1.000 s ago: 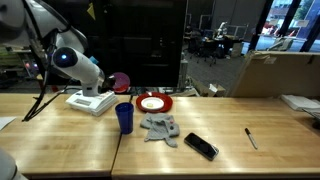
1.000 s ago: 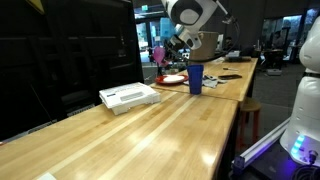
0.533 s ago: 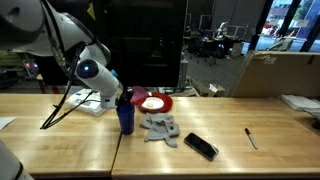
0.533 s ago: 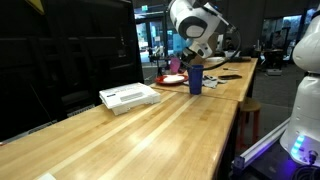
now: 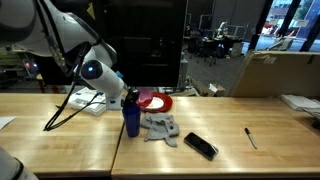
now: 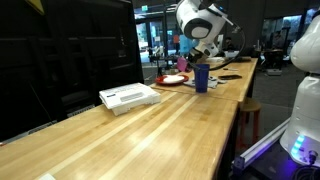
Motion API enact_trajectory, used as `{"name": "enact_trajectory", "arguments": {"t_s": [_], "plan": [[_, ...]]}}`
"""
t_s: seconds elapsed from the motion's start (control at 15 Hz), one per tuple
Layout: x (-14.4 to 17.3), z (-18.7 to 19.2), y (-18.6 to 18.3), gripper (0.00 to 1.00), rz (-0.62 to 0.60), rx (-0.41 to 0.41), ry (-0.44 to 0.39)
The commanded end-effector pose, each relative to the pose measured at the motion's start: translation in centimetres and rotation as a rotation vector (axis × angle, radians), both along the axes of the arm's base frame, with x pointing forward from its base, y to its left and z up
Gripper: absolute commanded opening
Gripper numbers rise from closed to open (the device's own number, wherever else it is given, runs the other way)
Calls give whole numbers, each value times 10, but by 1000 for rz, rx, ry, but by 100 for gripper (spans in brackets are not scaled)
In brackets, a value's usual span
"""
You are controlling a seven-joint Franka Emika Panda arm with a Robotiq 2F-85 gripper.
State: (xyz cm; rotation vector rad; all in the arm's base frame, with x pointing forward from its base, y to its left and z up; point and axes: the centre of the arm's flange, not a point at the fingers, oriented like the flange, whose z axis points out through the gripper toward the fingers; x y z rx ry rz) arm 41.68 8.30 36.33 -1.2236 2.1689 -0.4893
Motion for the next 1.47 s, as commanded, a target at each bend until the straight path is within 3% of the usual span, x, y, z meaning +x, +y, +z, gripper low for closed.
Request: {"name": "enact_trajectory", "arguments": {"t_s": [0.0, 0.47, 0.93, 1.4], "plan": [[11, 56, 28, 1, -8, -42, -28], [23, 92, 32, 1, 13, -84, -93], [11, 85, -33, 1, -105, -142, -50], [-16, 83, -61, 1, -199, -164, -5]]}}
